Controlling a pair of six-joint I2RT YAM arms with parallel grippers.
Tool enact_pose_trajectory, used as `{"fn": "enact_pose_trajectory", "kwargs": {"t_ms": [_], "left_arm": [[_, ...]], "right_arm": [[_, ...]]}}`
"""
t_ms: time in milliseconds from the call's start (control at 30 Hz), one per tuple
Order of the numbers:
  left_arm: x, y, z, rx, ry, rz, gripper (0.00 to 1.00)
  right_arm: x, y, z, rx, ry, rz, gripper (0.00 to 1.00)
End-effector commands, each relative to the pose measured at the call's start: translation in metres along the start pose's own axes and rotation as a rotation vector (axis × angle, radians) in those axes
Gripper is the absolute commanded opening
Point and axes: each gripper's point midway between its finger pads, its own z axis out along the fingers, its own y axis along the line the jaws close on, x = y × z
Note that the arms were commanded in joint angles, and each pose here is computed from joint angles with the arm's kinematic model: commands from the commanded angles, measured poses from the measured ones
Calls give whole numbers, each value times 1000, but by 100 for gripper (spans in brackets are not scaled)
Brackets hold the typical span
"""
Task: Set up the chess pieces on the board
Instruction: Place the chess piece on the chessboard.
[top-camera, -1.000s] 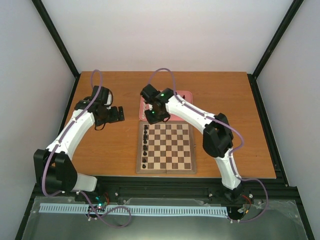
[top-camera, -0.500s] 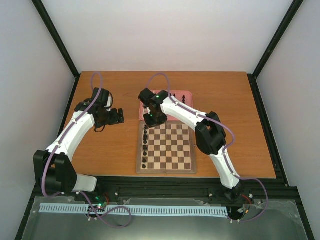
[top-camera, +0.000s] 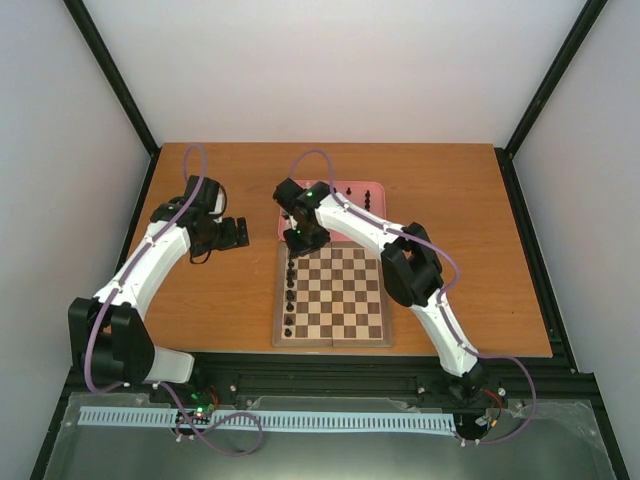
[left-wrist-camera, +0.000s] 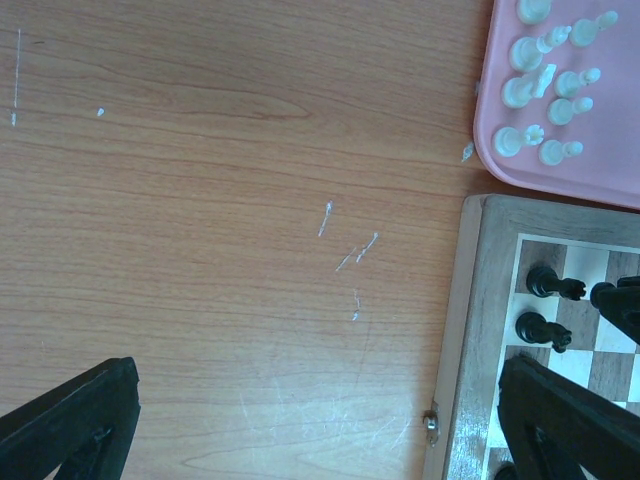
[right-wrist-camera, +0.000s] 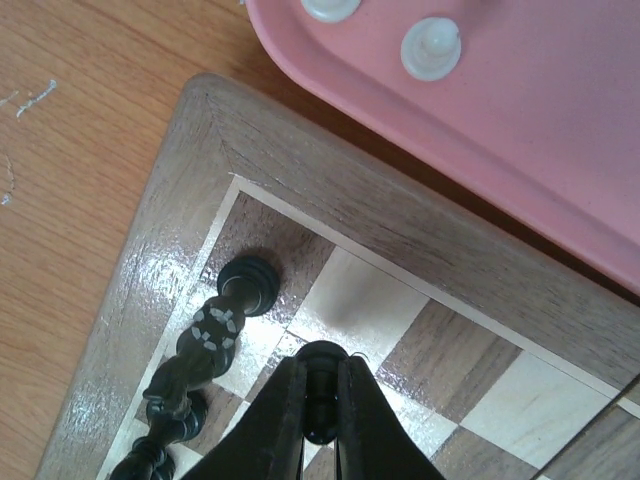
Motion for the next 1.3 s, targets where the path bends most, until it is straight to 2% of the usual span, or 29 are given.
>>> {"fn": "enact_pose_trajectory", "kwargs": {"t_ms": [0,1267], "left_arm": [[-10,-2,-2,3,-27,2,100],[-9,-1,2,-3,-17,11,100]], "right_arm": [[-3,2,3,-1,7,-11,8],[-4,-10,18,59,26,-7,16]]}}
